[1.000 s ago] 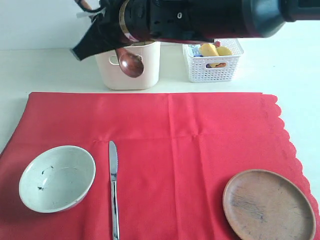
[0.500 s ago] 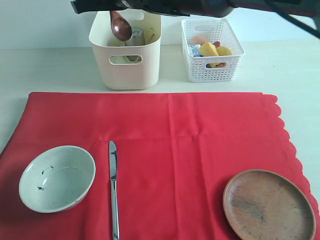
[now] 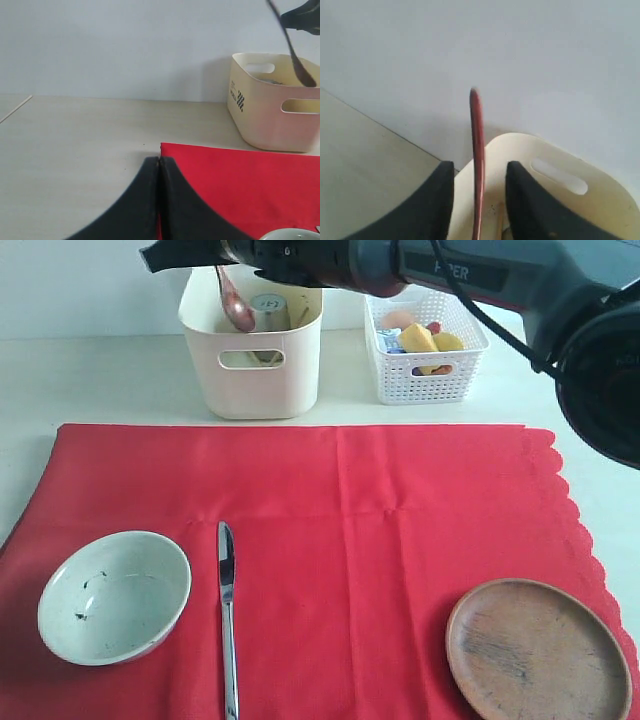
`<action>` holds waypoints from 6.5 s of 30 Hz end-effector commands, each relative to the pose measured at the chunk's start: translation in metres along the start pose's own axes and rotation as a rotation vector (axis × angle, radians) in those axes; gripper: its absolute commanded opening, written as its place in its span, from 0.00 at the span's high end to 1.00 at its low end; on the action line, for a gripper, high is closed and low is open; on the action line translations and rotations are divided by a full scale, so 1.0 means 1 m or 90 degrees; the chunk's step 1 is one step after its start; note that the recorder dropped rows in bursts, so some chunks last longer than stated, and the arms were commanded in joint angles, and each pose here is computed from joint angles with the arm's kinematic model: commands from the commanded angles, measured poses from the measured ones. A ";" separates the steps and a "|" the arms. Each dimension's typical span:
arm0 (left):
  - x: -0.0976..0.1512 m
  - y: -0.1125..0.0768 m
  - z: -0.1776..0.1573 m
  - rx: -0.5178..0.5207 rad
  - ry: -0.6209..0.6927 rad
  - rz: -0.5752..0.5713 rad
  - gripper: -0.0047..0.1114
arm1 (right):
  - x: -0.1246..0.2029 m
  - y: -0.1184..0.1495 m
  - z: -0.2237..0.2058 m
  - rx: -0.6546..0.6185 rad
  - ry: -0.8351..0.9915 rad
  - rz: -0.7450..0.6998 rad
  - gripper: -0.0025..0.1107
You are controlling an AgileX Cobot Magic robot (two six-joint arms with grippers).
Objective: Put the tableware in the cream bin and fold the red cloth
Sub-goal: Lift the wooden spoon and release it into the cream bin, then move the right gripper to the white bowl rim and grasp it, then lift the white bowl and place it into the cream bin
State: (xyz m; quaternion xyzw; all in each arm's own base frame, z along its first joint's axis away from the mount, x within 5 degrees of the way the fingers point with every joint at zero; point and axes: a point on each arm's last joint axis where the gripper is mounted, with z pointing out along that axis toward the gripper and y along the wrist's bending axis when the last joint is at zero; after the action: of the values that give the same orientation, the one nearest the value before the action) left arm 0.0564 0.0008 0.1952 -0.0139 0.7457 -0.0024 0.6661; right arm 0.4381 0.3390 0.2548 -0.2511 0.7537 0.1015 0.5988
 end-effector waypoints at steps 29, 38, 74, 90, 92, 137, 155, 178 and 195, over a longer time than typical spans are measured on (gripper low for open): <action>0.000 0.000 0.000 0.004 -0.002 0.001 0.94 | -0.037 -0.017 -0.048 0.090 0.131 0.155 0.56; 0.000 0.000 0.000 0.004 -0.002 0.001 0.94 | -0.029 0.005 -0.054 -0.062 0.231 0.141 0.98; 0.000 0.000 0.000 0.004 -0.002 0.001 0.94 | -0.009 0.077 -0.065 -0.141 0.306 0.005 0.98; 0.000 0.000 0.000 0.004 -0.002 0.001 0.94 | 0.022 0.094 -0.076 -0.280 0.436 -0.054 0.98; 0.000 0.000 0.000 0.004 -0.002 0.001 0.94 | 0.031 0.099 -0.078 -0.308 0.454 -0.071 0.98; 0.000 0.000 0.000 0.004 -0.002 0.001 0.94 | 0.128 0.160 -0.080 -0.373 0.583 -0.213 0.77; 0.000 0.000 0.000 0.004 -0.002 0.001 0.94 | 0.074 0.145 -0.101 -0.366 0.524 -0.220 0.98; 0.000 0.000 0.000 0.004 -0.002 0.001 0.94 | 0.026 0.058 -0.091 -0.270 0.453 -0.096 0.98; 0.000 0.000 0.000 0.004 -0.002 0.001 0.94 | 0.007 0.039 -0.070 -0.198 0.292 0.014 0.98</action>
State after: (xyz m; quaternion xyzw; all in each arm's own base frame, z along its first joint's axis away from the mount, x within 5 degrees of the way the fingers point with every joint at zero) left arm 0.0564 0.0008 0.1952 -0.0139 0.7457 -0.0024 0.6661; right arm 0.3446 0.3472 0.2492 -0.3916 0.8478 0.1477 0.3257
